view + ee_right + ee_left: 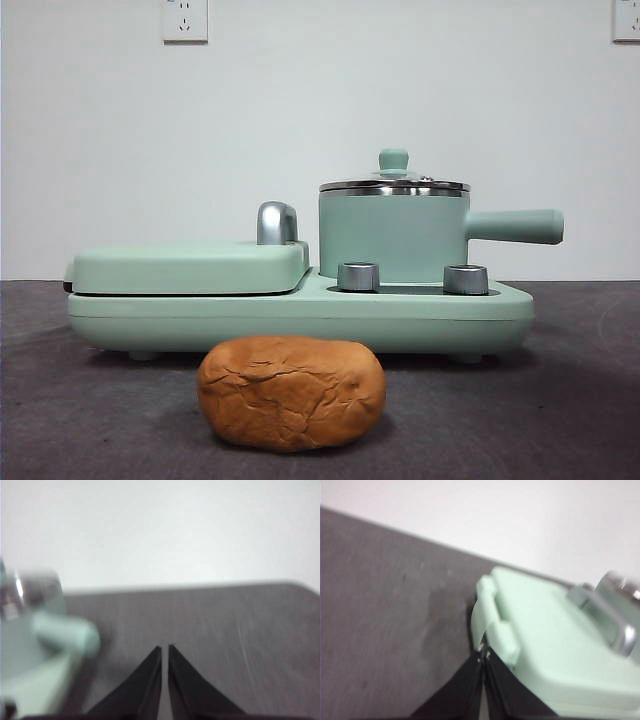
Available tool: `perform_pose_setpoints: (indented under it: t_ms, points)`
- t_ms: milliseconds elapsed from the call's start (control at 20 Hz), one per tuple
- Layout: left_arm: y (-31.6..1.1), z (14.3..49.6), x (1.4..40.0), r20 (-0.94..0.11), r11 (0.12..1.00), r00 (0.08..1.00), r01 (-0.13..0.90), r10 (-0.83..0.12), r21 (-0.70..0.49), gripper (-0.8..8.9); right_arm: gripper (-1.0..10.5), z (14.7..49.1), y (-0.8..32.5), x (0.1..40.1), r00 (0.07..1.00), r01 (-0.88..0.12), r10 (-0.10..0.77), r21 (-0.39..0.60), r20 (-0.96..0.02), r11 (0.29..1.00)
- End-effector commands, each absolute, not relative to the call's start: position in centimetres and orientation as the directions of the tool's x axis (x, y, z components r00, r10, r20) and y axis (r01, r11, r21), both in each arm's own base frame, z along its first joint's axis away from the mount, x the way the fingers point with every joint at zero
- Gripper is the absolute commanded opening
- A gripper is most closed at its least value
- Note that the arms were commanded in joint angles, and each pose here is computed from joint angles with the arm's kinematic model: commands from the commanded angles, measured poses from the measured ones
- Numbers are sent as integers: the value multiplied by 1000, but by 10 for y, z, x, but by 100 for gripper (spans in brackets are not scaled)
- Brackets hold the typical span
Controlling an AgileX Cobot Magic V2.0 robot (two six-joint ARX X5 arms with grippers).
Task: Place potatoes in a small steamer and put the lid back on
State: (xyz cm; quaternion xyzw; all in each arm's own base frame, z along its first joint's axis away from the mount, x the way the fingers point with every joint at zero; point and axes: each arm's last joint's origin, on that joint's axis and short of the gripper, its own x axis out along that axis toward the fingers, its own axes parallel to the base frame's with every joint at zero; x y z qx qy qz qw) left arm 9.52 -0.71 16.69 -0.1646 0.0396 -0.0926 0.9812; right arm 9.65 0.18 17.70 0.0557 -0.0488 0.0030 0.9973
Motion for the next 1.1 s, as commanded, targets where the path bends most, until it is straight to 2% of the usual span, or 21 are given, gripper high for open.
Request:
perform_pose_setpoints:
  t_ms: [50,300,450,550,750,850,1100]
  points:
    - [-7,167,97,0,927,981,184,-194,-327,6,19,185,2,95,983,-37,4,178,184,983]
    - [-7,174,96,70,923,978,207,-194,-326,6,19,194,2,93,959,-68,3,220,283,973]
    - [-7,178,96,116,911,974,223,-194,-348,6,19,202,2,91,934,-122,-2,324,357,938]
    - [-7,181,95,146,910,970,234,-194,-343,6,19,204,2,90,924,-145,-4,360,382,922]
    - [-7,189,94,202,904,960,255,-194,-343,6,19,207,3,88,911,-187,30,349,411,918]
    - [-7,195,92,235,900,953,268,-194,-344,6,19,212,3,86,886,-228,56,328,460,917]
    - [-7,214,87,313,899,930,296,-194,-323,6,19,221,3,81,830,-264,56,303,555,916]
